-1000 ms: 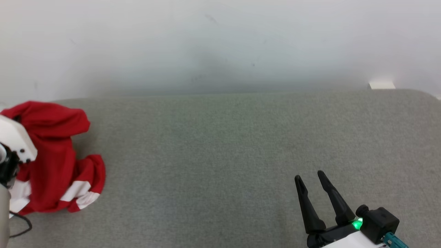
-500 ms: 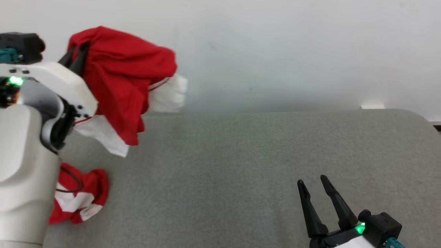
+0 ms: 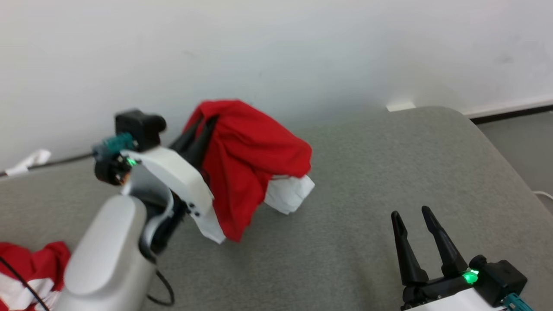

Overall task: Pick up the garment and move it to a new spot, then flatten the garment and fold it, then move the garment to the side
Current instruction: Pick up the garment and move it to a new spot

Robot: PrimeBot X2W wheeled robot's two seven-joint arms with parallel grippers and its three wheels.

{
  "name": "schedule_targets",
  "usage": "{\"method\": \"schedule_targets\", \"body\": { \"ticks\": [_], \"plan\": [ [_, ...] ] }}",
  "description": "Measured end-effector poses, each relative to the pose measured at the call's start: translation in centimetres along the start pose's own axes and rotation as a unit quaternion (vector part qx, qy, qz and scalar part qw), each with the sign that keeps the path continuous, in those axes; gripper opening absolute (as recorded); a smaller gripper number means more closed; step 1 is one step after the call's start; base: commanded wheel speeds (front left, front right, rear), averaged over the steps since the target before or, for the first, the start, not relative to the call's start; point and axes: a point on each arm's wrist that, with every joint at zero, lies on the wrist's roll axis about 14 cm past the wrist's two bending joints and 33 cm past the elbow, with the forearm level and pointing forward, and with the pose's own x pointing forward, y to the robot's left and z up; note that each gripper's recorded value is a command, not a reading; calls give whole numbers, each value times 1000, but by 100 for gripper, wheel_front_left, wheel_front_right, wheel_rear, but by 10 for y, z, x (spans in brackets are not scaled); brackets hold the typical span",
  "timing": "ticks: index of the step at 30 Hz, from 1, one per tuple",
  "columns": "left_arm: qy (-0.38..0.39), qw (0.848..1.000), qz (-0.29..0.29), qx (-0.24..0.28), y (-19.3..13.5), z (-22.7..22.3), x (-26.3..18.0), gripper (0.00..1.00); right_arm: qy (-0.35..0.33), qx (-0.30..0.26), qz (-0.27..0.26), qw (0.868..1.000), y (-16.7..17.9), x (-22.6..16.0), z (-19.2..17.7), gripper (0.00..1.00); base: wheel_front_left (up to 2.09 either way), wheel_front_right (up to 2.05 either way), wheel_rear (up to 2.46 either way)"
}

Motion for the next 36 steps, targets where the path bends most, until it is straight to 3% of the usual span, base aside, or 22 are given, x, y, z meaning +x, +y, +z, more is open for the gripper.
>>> {"method": "schedule_targets", "body": {
  "ticks": [6, 11, 13, 15, 26, 31, 36],
  "plan": [
    [57, 996, -32, -55, -48, -82, 6, 0, -4, -8, -41, 999, -25, -8, 5, 100, 0, 0, 0],
    [137, 984, -57, -97, -85, -162, -4, 0, 7, -14, -58, 998, -36, -10, 0, 100, 0, 0, 0],
    [155, 980, -73, -96, -101, -181, -9, 43, 8, -16, -61, 998, -38, -10, -1, 100, 0, 0, 0],
    [163, 978, -79, -99, -108, -192, -13, 100, 9, -17, -61, 998, -38, -11, -1, 100, 0, 0, 0],
    [83, 991, -63, -86, -95, -150, -9, 100, 8, -13, -44, 999, -30, -1, -3, 100, 0, 0, 0],
    [7, 998, 2, -63, -51, -105, -11, 100, 2, -19, -17, 1000, -16, 11, -1, 100, 0, 0, 0],
    [-41, 994, 95, -41, 7, -77, -46, 100, -3, -17, 3, 1000, -5, 22, 0, 100, 0, 0, 0]
  ]
}}
